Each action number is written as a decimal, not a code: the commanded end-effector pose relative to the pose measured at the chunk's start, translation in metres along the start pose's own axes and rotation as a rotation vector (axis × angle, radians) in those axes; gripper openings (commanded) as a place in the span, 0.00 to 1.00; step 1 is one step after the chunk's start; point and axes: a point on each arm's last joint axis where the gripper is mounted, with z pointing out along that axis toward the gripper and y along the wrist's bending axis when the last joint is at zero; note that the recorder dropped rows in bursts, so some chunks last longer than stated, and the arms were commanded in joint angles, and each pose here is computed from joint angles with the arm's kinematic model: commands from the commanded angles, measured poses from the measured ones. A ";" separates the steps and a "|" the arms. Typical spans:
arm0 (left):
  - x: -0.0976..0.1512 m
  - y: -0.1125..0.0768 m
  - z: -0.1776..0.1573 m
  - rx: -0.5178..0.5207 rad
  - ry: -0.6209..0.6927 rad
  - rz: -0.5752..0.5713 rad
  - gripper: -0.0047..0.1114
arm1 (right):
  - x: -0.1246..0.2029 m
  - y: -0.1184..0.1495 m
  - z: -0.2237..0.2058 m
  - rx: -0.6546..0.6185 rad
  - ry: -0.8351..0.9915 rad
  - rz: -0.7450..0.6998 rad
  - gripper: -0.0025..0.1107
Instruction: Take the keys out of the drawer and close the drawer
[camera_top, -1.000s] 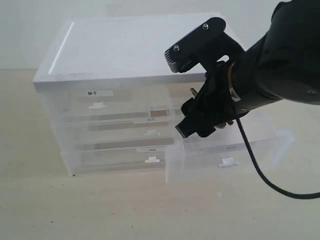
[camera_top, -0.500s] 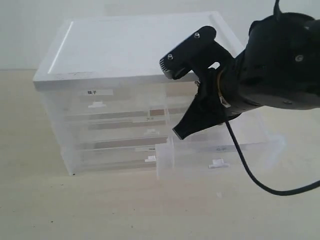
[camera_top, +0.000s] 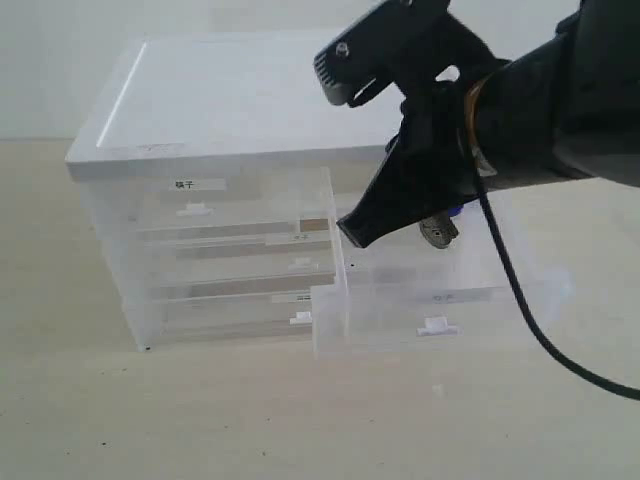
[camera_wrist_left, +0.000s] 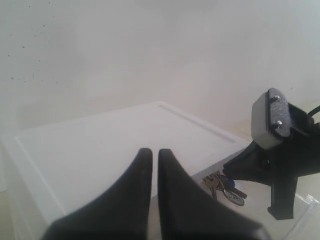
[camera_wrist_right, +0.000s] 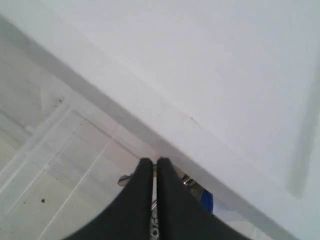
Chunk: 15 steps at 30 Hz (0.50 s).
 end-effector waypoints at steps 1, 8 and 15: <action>0.002 -0.002 -0.001 0.015 0.004 -0.007 0.08 | 0.000 -0.008 -0.013 0.027 -0.009 0.061 0.03; 0.002 -0.003 -0.001 0.025 0.012 -0.003 0.08 | 0.011 0.000 0.014 0.085 0.115 0.072 0.67; 0.002 -0.003 -0.001 0.025 0.012 -0.011 0.08 | 0.020 0.010 0.040 0.115 0.187 0.071 0.61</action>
